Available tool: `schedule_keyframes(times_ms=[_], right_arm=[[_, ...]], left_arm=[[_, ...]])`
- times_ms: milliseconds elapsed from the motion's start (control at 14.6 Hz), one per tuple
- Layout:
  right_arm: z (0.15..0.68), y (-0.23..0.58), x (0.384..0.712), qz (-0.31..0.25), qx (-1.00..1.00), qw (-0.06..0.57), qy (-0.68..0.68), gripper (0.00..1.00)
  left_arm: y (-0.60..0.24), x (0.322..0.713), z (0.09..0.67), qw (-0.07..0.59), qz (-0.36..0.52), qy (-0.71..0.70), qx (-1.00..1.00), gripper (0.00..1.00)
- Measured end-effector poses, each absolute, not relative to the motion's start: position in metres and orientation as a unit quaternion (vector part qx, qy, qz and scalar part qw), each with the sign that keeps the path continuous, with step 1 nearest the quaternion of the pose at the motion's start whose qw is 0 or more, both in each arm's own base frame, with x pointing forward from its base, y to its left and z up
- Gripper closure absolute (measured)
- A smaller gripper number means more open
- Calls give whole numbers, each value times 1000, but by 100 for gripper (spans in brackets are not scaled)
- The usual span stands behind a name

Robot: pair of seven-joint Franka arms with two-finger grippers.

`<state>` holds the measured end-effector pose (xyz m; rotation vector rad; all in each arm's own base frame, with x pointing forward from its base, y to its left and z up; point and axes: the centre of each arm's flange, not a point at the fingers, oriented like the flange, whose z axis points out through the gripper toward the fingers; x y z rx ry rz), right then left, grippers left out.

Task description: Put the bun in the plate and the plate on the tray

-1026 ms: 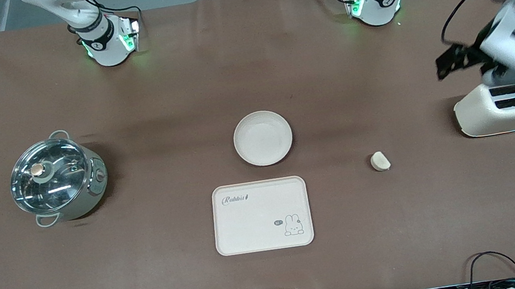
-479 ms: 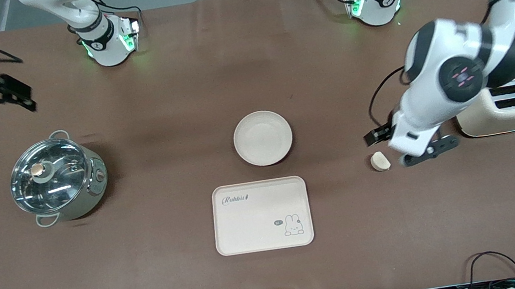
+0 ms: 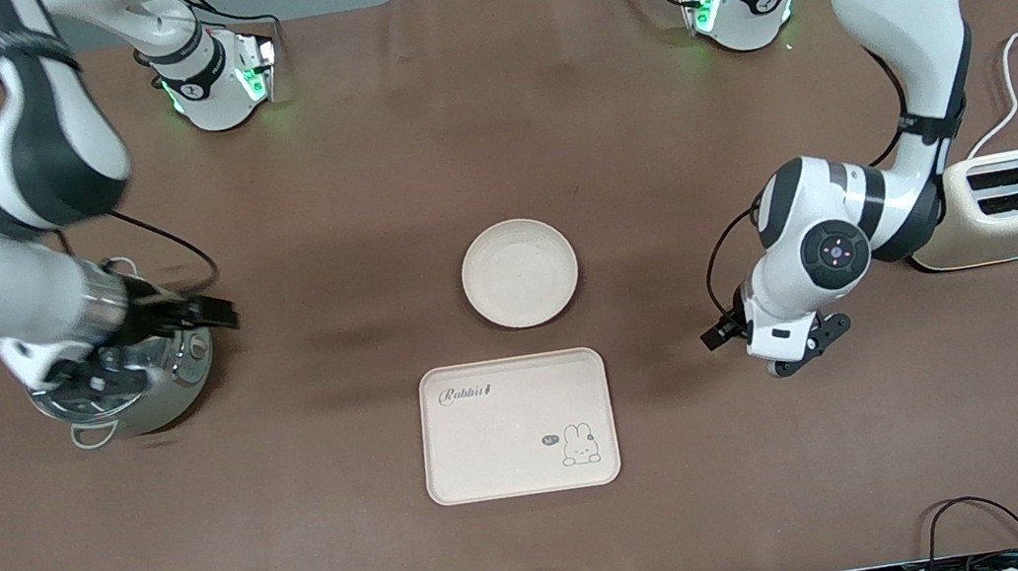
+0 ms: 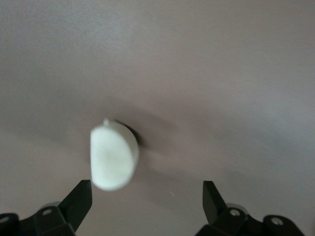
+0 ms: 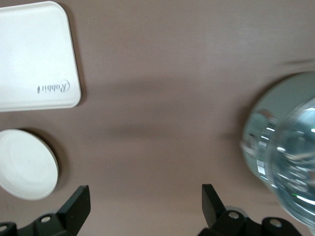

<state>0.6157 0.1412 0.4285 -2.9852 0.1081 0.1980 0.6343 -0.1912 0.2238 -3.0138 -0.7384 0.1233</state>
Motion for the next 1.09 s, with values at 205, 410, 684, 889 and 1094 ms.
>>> schedule_keyframes(times_ms=[205,410,684,889,1094], right_arm=[[385,209,614,58,-995,70,44,0],[339,242,596,54,-995,65,45,0],[275,298,540,20,-996,66,57,0],[254,353,494,4,-996,73,59,0],[233,399,461,-11,-995,84,60,0]], left_arm=[[-163,640,205,28,42,-254,-966,4],[-151,642,191,27,47,-263,-963,14],[-158,639,182,25,49,-277,-959,26],[-164,634,178,28,54,-286,-956,51],[-170,630,180,32,62,-297,-952,68]])
